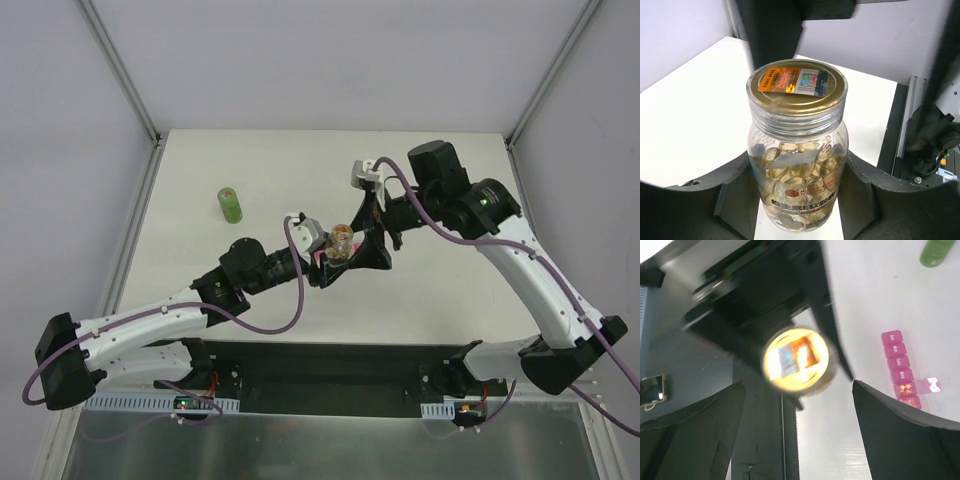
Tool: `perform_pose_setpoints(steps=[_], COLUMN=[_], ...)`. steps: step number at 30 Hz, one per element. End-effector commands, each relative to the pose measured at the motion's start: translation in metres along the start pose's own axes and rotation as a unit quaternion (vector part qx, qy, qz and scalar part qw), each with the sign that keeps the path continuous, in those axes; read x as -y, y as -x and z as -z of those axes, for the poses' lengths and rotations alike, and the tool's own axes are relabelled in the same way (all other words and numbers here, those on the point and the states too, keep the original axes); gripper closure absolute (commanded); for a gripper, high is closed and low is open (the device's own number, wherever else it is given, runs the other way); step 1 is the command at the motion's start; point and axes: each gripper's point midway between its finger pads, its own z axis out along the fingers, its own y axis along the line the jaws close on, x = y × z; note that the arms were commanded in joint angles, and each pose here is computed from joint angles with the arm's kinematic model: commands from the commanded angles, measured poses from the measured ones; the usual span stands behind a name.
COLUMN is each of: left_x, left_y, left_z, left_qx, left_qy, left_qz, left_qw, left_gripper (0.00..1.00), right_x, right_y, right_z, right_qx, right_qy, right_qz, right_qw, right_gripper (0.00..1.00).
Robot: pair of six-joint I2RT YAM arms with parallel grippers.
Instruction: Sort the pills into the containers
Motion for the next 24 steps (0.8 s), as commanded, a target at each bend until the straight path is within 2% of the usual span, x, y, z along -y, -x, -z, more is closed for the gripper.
perform_pose_setpoints(steps=[1,3,6,7,11,17,24], left_x=[0.012,0.016,0.022,0.035,0.062,0.089,0.094], left_y=[0.036,0.031,0.029,0.028,0.027,0.029,0.026], left_z=[0.011,0.013,0.019,0.023,0.038,0.051,0.046], left_qx=[0.043,0.03,0.022,0.014,0.0,-0.019,-0.037], left_qy=[-0.05,-0.071,-0.104,-0.144,-0.246,-0.344,-0.373], left_qz=[0.028,0.034,0.043,0.044,0.04,0.039,0.052], left_qw=[0.997,0.996,0.993,0.989,0.969,0.938,0.926], left_gripper=[1.0,1.0,1.0,1.0,1.0,1.0,1.0], right_x=[-0.049,-0.063,-0.08,-0.082,-0.087,-0.088,-0.103], right_y=[0.007,0.006,-0.001,-0.003,-0.007,-0.019,-0.018], right_z=[0.028,0.037,0.05,0.051,0.054,0.044,0.038], right_qx=[0.02,0.022,0.019,0.023,0.017,0.006,0.016], right_qy=[0.067,0.082,0.107,0.114,0.131,0.178,0.216], right_qz=[0.073,0.092,0.164,0.219,0.259,0.259,0.246], right_qw=[0.995,0.992,0.98,0.969,0.957,0.949,0.945], right_gripper=[0.08,0.07,0.06,0.06,0.06,0.08,0.11])
